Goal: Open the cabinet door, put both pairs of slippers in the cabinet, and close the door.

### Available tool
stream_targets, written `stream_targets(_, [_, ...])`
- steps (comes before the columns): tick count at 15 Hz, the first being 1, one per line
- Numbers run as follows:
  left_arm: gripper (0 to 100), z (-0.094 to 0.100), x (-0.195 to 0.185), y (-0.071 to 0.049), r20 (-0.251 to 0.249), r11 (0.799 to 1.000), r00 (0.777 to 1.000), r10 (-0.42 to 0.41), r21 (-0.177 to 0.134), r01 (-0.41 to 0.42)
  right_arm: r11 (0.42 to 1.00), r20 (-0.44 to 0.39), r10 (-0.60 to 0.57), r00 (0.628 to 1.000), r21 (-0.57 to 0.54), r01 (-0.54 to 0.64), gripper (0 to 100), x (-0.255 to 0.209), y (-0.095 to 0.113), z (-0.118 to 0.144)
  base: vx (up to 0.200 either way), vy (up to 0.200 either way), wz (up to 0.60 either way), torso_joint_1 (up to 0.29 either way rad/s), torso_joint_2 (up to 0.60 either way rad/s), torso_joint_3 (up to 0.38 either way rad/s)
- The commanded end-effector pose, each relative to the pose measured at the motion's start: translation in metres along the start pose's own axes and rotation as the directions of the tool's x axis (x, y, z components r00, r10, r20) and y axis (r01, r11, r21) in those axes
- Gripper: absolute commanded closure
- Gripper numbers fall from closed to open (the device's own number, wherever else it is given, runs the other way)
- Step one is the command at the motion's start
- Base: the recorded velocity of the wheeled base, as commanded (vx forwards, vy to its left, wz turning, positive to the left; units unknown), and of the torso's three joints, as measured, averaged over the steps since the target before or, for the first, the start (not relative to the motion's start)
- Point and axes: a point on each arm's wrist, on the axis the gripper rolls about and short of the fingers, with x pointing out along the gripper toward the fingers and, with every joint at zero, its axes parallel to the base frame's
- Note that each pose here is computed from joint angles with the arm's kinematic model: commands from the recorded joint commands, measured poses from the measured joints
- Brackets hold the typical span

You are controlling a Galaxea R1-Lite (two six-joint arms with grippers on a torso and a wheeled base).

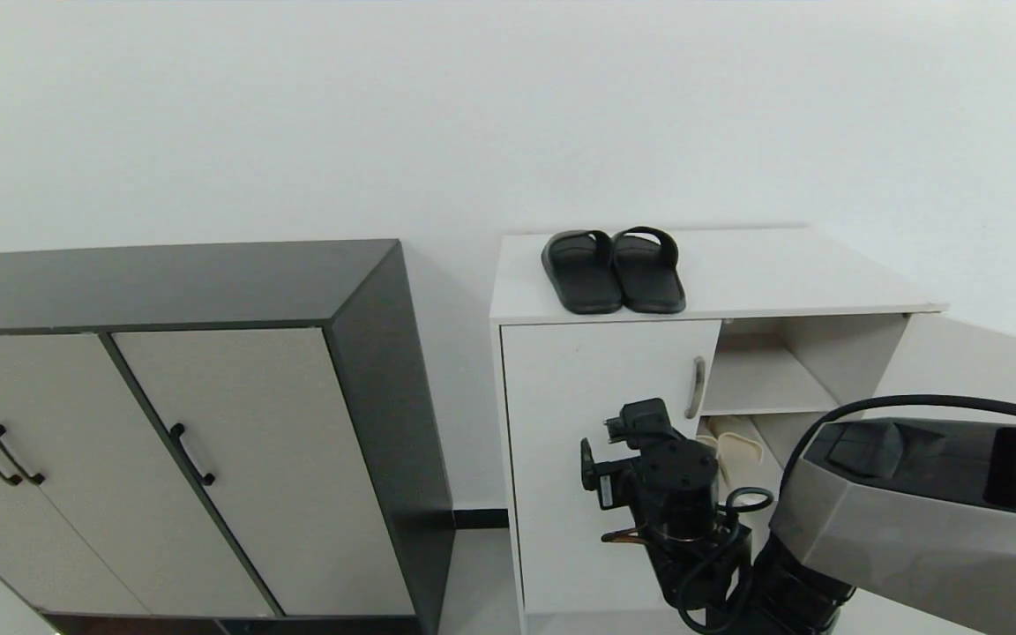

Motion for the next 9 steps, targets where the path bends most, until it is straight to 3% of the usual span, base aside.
stream_targets(1, [100,0.0000,0.0000,0.0000,0.000,1.000,1.000,0.002,0.000,-0.002,1.000,0.001,-0.004,1.000,0.001,0.004,0,0.0004,-0.0013,0.0006,0.000,0.000,0.00,0.198,-0.52,-0.310])
stream_targets(9, [100,0.0000,0.0001,0.0000,-0.002,1.000,1.000,0.002,0.000,-0.002,1.000,-0.009,-0.003,1.000,-0.005,0.003,0,0.0019,-0.0044,-0.0021,0.000,0.000,0.00,0.234,-0.55,-0.320])
